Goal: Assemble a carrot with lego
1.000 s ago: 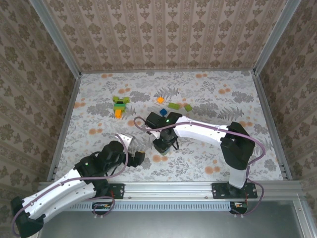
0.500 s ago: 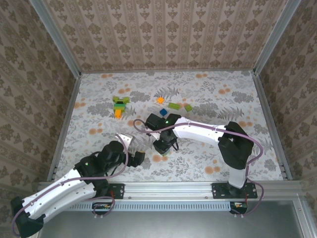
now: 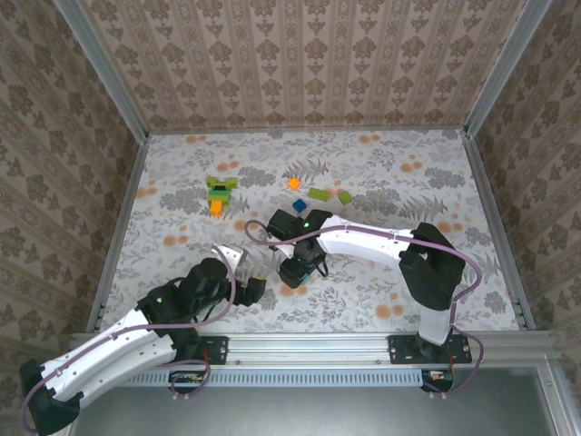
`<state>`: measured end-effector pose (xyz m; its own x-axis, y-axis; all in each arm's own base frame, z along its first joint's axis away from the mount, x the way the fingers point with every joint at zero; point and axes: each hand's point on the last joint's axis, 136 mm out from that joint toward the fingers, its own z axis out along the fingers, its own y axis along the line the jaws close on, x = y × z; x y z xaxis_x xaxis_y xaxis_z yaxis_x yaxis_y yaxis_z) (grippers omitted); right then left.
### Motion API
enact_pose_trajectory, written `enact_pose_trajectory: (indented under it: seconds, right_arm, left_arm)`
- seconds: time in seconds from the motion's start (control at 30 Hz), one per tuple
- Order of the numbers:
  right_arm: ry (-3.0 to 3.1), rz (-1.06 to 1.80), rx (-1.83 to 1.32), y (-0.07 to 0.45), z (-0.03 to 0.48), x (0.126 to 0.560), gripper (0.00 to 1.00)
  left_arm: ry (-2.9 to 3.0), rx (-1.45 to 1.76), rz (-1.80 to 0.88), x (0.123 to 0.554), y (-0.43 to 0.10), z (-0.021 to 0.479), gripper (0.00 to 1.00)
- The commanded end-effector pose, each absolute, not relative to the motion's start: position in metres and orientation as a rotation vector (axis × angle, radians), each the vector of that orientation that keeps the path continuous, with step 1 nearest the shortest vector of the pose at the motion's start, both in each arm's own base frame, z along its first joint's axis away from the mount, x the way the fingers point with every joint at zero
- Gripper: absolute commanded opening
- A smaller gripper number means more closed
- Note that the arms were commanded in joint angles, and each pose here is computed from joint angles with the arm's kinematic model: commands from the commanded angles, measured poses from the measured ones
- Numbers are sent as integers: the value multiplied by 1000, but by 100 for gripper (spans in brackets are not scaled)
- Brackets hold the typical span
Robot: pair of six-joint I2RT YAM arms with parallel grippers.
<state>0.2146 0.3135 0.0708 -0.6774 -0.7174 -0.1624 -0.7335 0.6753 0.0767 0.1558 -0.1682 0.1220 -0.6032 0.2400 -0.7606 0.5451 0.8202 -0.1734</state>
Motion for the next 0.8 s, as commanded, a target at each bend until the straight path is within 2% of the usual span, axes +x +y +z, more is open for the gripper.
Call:
enact_pose_trajectory:
  seconds: [0.0, 0.27, 0.53, 0.77]
  right_arm:
    - [2725, 241, -1196, 312, 92, 214, 69]
    - [2654, 203, -1118, 302, 130, 235, 71]
    - [2635, 159, -839, 270, 159, 306, 72]
    - [2630, 80, -773, 274, 139, 380, 72]
  left_arm:
    - [2208, 587, -498, 157, -170, 122, 99]
    - [2206, 588, -502, 157, -170, 123, 99]
    - [2204, 587, -505, 156, -170, 123, 99]
    - [2204, 591, -505, 156, -171, 123, 99]
